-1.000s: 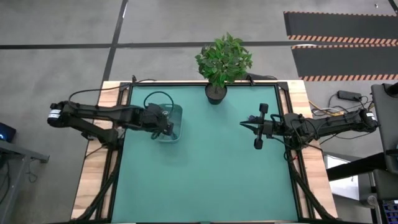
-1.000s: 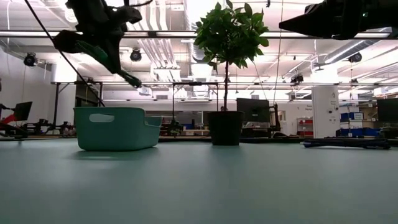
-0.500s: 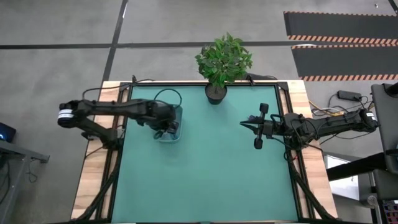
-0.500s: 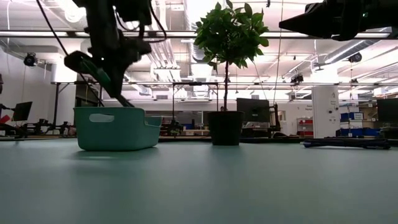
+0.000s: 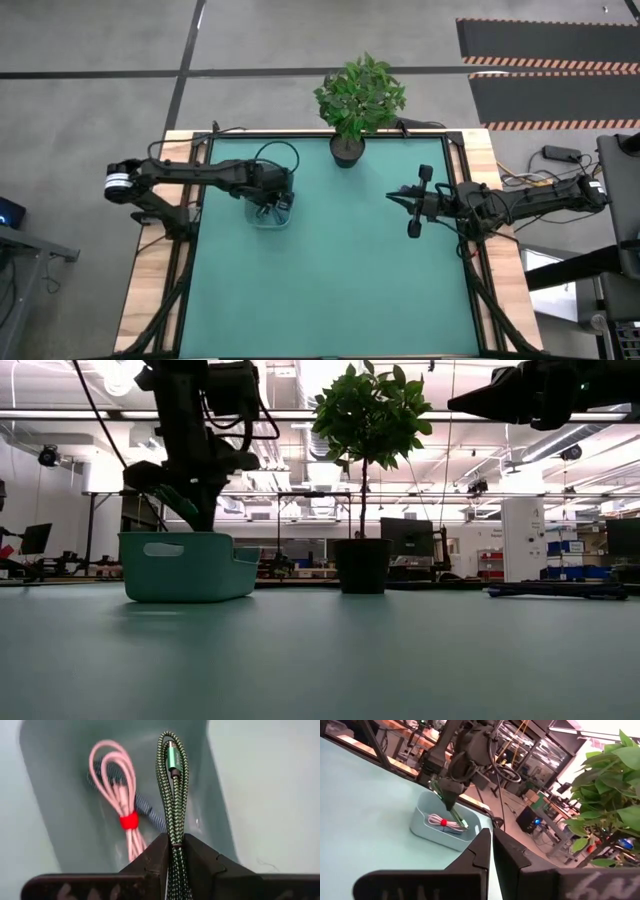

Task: Pick and place USB-C Cables
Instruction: Put the black green charger cable into the green bin

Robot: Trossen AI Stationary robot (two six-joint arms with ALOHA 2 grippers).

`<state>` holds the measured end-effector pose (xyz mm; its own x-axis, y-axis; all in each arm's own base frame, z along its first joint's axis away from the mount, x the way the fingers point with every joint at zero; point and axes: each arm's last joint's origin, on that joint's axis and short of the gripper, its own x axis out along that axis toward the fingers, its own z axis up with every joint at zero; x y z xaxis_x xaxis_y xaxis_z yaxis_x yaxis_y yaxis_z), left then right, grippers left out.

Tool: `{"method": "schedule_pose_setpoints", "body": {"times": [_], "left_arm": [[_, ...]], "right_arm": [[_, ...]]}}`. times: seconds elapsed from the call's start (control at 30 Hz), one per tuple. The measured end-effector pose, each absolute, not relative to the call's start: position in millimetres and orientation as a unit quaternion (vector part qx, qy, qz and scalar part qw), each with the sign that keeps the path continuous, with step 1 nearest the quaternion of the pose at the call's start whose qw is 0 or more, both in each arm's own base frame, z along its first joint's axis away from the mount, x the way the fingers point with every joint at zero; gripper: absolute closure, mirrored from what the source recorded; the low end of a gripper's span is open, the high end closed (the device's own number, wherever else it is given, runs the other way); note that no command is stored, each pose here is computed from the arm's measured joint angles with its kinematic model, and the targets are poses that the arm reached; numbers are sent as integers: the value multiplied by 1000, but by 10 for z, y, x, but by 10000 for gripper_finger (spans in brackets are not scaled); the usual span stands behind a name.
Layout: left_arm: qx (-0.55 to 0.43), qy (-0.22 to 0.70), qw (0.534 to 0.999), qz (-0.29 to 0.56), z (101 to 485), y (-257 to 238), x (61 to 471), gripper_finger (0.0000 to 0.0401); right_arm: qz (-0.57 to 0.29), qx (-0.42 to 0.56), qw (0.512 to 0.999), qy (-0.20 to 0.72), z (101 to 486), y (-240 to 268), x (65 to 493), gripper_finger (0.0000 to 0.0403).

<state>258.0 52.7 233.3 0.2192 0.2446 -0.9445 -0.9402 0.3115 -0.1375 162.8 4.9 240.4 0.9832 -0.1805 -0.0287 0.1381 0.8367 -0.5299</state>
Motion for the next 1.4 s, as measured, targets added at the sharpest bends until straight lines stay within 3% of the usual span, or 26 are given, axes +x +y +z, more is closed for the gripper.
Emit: {"method": "schedule_pose_setpoints", "body": {"times": [0.6,1.4], "left_arm": [[-342,375,699,504,2236,507,2593,359],[-320,333,728,507,2002,345,2592,359]], "right_arm": [[-86,-275,957,42,2401,47,1627,392],[-85,-275,957,43,2398,47,1628,392]]}}
